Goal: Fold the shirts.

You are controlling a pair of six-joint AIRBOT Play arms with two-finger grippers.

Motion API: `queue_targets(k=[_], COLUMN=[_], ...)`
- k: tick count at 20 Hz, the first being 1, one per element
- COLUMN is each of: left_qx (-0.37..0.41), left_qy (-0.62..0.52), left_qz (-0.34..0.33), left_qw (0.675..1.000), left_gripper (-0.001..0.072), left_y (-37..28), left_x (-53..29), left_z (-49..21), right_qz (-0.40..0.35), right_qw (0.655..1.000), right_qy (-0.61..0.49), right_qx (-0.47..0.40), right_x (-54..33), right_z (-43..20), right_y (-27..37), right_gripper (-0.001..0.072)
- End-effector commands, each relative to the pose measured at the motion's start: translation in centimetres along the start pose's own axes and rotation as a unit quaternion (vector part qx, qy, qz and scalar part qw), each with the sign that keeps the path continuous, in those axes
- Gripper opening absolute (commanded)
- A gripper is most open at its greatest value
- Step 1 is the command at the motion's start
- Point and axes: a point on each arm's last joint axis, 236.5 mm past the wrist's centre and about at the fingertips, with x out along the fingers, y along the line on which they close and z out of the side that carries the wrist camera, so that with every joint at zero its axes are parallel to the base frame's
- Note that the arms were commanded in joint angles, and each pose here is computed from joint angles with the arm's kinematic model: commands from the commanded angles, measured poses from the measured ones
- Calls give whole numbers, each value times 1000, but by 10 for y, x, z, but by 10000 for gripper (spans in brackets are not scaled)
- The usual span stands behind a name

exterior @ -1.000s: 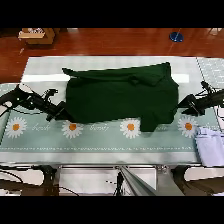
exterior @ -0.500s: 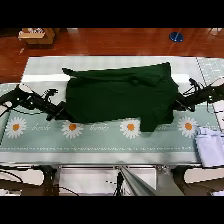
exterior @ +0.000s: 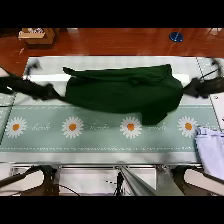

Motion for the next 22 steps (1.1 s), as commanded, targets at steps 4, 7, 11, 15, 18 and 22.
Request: queue_targets(k=[4,7,11,15,18,22], left_qx=[266,307,293,268,264,211], left_qy=[-394,-568,-634,-629,-596,-488], left_qz=[42,88,111,123,151,228], left_qw=[879,759,708,719,743,816], left_gripper=[17,16,16,16,15,16], left_y=[-209,-278,-304,-304,-295,-232], left_x=[-261,-381,-430,-429,-417,-378], left_z=[34,-16,-94,-151,-172,-173], right_qz=[55,-73,-174,-221,-249,-272], right_qw=[914,820,728,753,802,837], right_qy=[-317,-482,-582,-539,-469,-407], right_qx=[-248,-301,-318,-304,-274,-243], right_x=[-199,-318,-416,-409,-381,-360], right_z=[16,-1,-57,-102,-127,-137], right_y=[224,274,314,300,269,240], right_gripper=[32,32,31,30,31,30])
